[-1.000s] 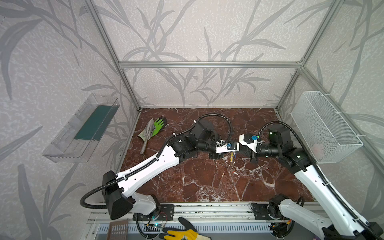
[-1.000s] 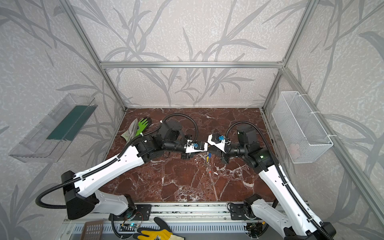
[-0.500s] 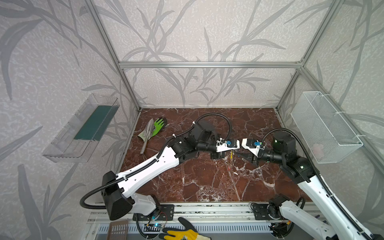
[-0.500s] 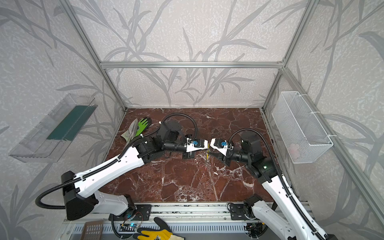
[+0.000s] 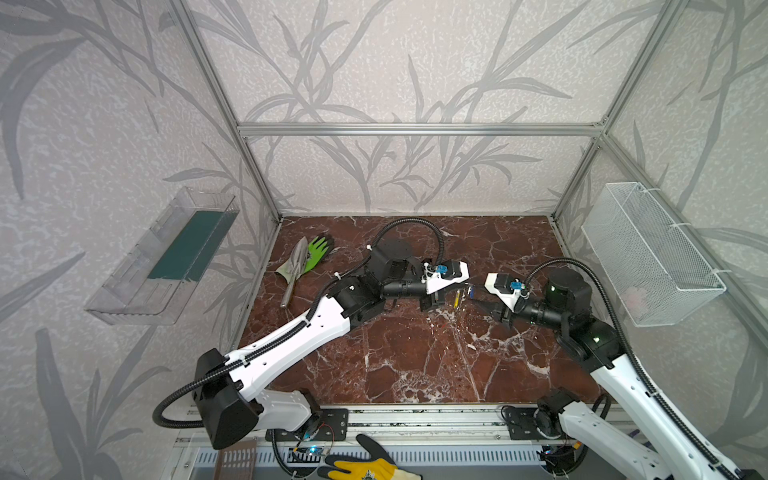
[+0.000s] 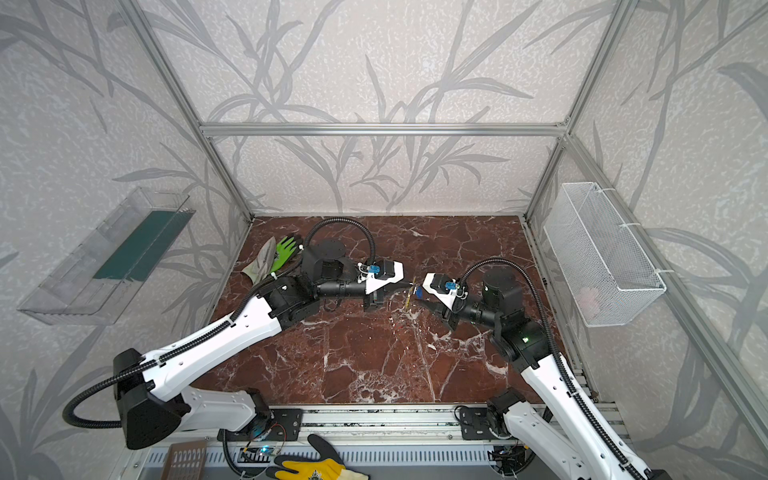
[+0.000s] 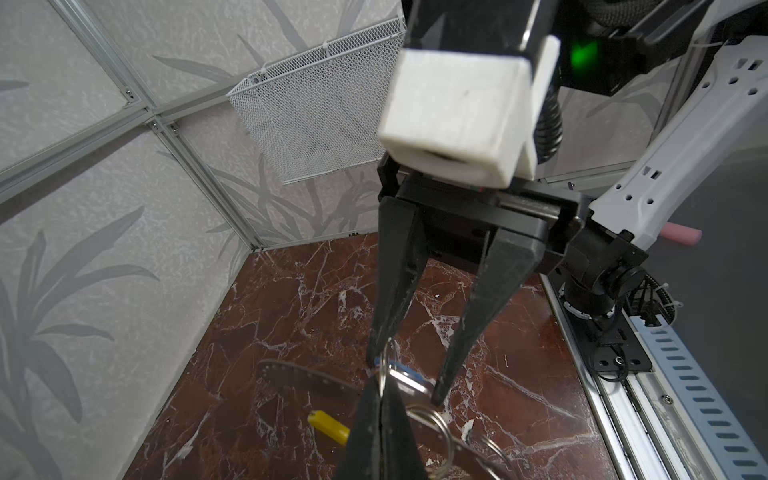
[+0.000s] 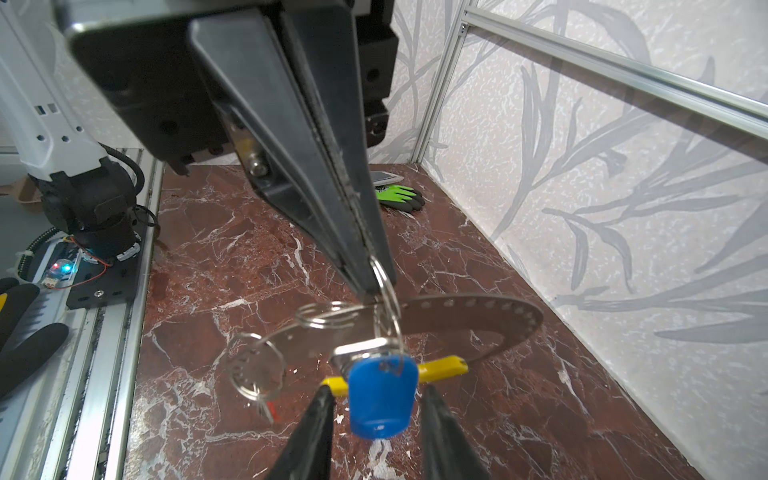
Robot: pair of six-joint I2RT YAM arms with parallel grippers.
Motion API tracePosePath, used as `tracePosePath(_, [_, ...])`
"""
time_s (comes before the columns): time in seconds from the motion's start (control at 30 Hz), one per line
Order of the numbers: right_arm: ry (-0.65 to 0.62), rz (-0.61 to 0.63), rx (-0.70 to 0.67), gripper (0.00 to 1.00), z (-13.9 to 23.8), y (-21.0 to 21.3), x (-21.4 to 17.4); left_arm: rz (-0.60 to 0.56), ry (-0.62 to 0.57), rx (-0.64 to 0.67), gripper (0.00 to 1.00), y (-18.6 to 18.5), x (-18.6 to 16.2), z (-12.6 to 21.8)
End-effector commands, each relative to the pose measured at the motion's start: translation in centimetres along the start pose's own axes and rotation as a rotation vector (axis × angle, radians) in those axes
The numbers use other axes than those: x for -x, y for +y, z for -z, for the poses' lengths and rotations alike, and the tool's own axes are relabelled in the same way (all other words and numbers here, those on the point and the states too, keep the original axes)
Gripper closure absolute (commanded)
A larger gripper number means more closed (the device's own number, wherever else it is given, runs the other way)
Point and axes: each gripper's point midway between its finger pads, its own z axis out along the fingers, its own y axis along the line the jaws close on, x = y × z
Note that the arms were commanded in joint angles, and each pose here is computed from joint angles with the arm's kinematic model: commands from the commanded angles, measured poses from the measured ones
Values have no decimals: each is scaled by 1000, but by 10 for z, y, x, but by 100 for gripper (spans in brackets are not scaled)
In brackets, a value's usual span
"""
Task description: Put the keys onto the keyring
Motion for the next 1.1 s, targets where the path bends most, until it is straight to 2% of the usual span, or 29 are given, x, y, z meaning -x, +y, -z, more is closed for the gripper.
tracePosePath(0.0, [-85, 9, 20, 64, -1, 1, 19, -9, -104, 21, 100, 4, 28, 10])
tracePosePath(0.27, [-89, 15, 14, 65, -3, -2, 19, -3, -127, 53, 100, 11, 31, 9])
tracePosePath(0.53, [-40, 50, -12, 90, -4, -5, 9, 19, -178, 73, 100, 18, 39, 14])
tracePosePath(0.67, [-29, 56, 0, 92, -6, -5, 6, 37, -224, 69, 100, 22, 47, 17])
tracePosePath(0.83, [-36, 54, 28, 90, -12, -6, 8, 64, -268, 32, 100, 18, 49, 13])
tracePosePath(1.0, [-43, 96, -2, 67, -9, -11, 15, 97, -303, 13, 100, 18, 44, 9])
tracePosePath(1.07, [-15, 129, -46, 64, -1, -14, 11, 111, -314, 11, 100, 20, 43, 11])
